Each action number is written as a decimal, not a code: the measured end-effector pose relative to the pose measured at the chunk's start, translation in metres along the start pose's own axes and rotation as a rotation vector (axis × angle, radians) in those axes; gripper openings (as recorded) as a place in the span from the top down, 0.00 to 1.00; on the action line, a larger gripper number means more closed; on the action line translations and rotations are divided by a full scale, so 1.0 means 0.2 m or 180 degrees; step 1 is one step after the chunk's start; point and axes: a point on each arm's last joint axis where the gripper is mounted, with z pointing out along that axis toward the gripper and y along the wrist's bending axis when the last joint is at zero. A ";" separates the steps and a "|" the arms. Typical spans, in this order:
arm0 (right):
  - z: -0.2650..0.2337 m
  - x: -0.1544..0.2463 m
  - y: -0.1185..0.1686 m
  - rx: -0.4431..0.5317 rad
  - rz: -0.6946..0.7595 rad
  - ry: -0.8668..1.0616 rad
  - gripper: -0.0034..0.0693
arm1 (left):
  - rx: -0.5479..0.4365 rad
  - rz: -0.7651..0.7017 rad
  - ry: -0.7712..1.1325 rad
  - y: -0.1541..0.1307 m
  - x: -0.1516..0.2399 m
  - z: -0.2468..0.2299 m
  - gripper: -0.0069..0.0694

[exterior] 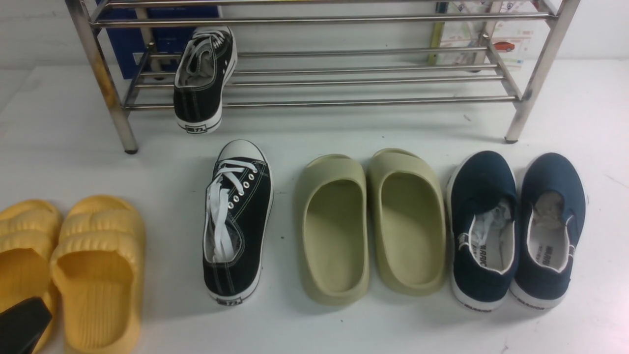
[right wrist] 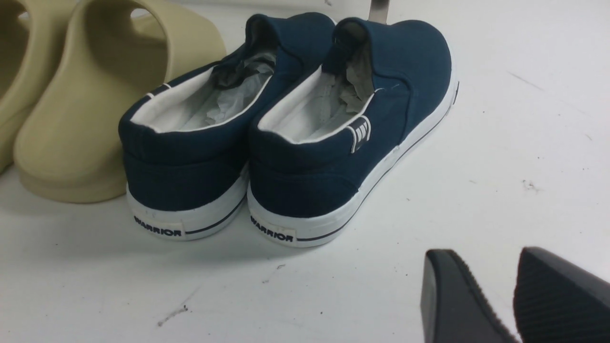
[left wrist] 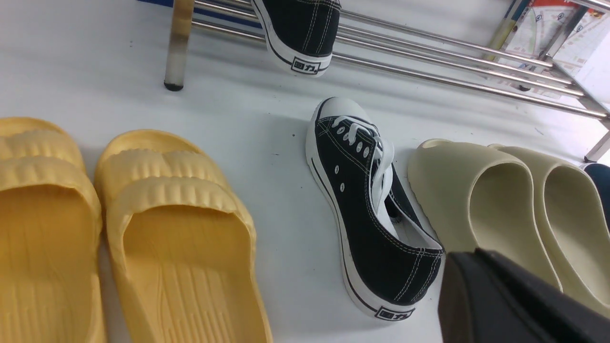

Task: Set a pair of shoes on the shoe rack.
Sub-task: Use the left arm to grab the shoe closest to it, then use the left arm to put a shoe into the shoe rack

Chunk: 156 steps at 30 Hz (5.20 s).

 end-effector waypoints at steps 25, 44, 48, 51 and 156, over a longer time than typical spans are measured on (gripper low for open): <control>0.00 0.00 0.00 0.0000 0.0000 0.0000 0.62 | 0.0136 -0.0682 0.0722 -0.11 -0.45 0.49 0.87; 0.00 0.00 0.00 0.0000 0.0000 0.0000 0.62 | -0.0683 -0.0393 0.2829 -0.10 -0.14 1.27 0.33; 0.00 0.00 0.00 0.0000 0.0000 0.0000 0.62 | -0.0932 -0.0368 0.2879 -0.07 -0.10 1.34 0.25; 0.00 0.00 0.00 0.0000 0.0000 0.0000 0.62 | -0.0955 -0.0347 0.2936 -0.06 -0.07 1.37 0.24; 0.00 0.00 0.00 0.0005 -0.0012 0.0001 0.62 | -0.0810 0.0017 0.1590 -0.26 -0.48 2.29 0.69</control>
